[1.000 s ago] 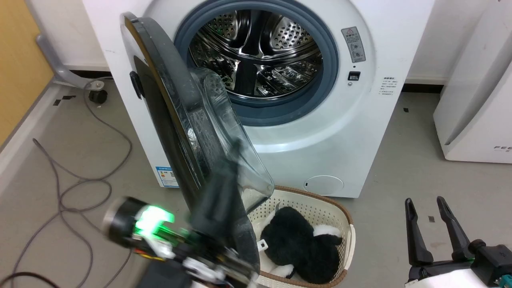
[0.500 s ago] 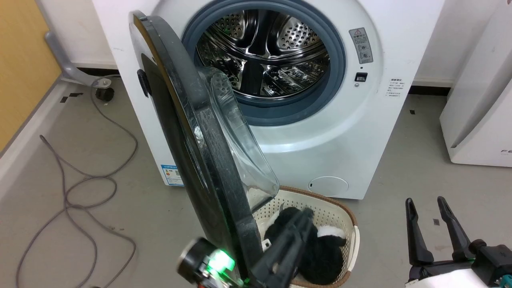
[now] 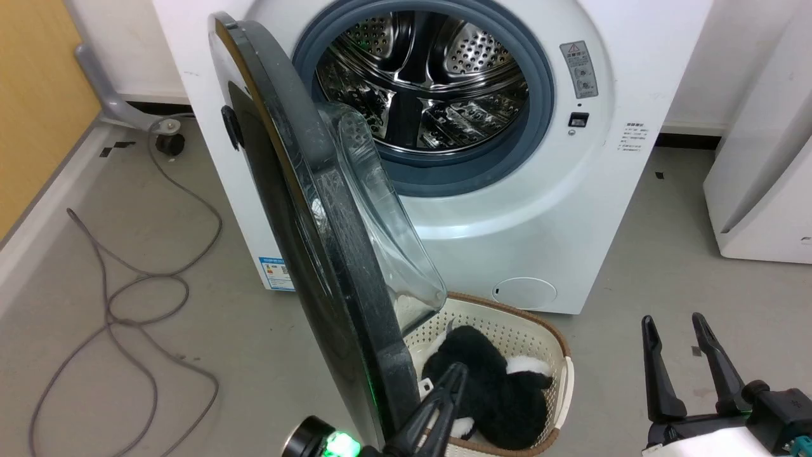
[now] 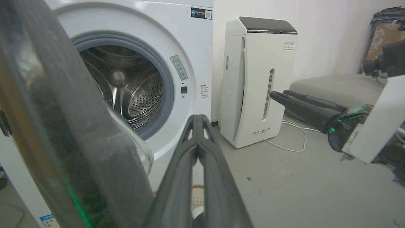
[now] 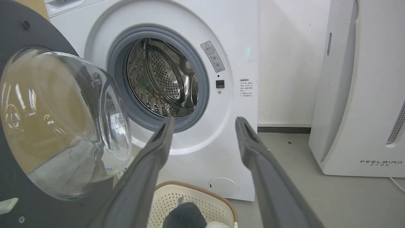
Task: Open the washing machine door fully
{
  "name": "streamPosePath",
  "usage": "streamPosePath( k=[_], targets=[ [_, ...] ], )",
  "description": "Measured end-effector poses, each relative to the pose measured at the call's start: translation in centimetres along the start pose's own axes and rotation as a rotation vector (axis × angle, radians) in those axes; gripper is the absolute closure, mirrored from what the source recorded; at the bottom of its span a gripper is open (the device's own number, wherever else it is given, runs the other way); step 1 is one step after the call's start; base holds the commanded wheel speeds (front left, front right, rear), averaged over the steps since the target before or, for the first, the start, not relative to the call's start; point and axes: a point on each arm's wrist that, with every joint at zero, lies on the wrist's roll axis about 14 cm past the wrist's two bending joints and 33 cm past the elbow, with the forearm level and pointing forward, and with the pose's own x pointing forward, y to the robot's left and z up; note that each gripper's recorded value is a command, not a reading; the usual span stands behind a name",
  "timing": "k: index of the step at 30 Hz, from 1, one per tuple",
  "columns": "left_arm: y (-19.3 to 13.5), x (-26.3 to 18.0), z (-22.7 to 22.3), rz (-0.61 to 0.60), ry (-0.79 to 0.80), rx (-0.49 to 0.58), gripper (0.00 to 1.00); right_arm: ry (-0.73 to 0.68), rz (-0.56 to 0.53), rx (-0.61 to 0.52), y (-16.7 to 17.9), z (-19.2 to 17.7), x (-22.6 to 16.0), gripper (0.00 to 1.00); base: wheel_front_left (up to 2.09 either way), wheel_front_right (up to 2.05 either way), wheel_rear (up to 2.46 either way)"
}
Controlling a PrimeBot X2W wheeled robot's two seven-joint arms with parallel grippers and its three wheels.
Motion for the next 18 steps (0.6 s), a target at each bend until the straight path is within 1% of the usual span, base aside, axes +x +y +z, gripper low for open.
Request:
streamPosePath(
  k=[10,18],
  targets=[
    [2.0,-1.0,-2.1,0.074,0.07,-0.002,1.0,0.009,0.022,0.005,0.7,-0.4,0.5,0.0,0.0,0.0,0.0],
    [3.4,-1.8,-2.0,0.132,0.072,-0.001,1.0,0.015,0.067,0.022,2.1,-0.8,1.5,0.0,0.0,0.0,0.0]
  ],
)
